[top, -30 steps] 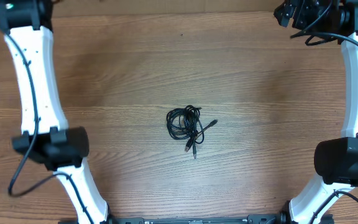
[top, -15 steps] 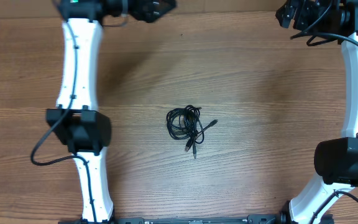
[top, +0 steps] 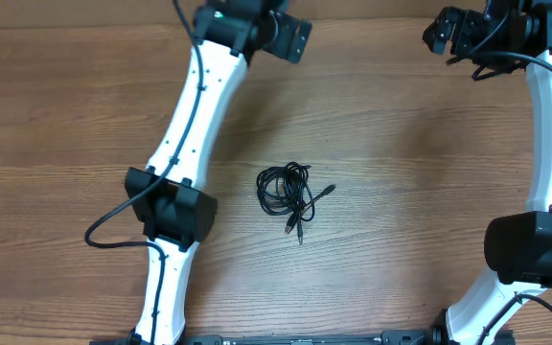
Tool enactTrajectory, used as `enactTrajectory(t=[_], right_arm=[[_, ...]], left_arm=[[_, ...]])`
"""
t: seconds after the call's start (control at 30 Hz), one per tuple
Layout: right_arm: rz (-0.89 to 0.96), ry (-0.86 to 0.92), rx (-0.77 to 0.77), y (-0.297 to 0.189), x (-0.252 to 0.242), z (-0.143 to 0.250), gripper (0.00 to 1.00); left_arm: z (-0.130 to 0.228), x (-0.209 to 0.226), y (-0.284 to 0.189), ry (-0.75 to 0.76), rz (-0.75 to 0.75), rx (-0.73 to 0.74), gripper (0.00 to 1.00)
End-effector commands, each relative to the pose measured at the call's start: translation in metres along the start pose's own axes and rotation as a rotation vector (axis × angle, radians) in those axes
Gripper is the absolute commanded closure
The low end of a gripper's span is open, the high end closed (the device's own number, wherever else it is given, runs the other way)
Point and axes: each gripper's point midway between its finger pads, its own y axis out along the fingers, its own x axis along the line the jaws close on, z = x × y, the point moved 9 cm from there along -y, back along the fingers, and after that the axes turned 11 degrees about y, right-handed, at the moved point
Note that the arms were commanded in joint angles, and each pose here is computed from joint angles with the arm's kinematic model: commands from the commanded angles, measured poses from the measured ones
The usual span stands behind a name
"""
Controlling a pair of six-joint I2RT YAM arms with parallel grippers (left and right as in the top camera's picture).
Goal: Untangle cables
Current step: 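Raise both arms up from rest and swing them forward over the table, then lower the right gripper onto the black cable bundle and grasp it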
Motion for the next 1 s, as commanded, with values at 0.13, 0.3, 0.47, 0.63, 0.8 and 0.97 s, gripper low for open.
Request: enactTrajectory(t=[0.13,0.3,0.47,0.63,0.8,0.97], right_arm=[[0.027,0.018,0.074,-0.009,-0.002,0.013,0.00],[-0.114,0.045,0.183,-0.008,0.008,0.026,0.00],[-0.258,0.056,0.272,-0.001,0.022,0.037,0.00],[-0.343,0.036,0.421,0.014,0.046,0.067,0.00],[0.075,-0.108,0.431,0.019,0.081,0.119,0.00],[0.415,-0.220,0.200,-0.027,0.108,0.158,0.00]], left_arm=[[0.006,-0.009,-0.008,0.051,-0.057,0.077,0.01],[0.011,0.004,-0.008,0.033,-0.084,0.095,0.00],[0.024,0.044,-0.008,-0.141,-0.115,0.104,0.00],[0.044,0.083,-0.010,-0.281,-0.051,0.107,0.00],[0.059,0.102,-0.013,-0.336,0.010,0.121,0.00],[0.060,0.101,-0.013,-0.337,0.016,0.129,0.00]])
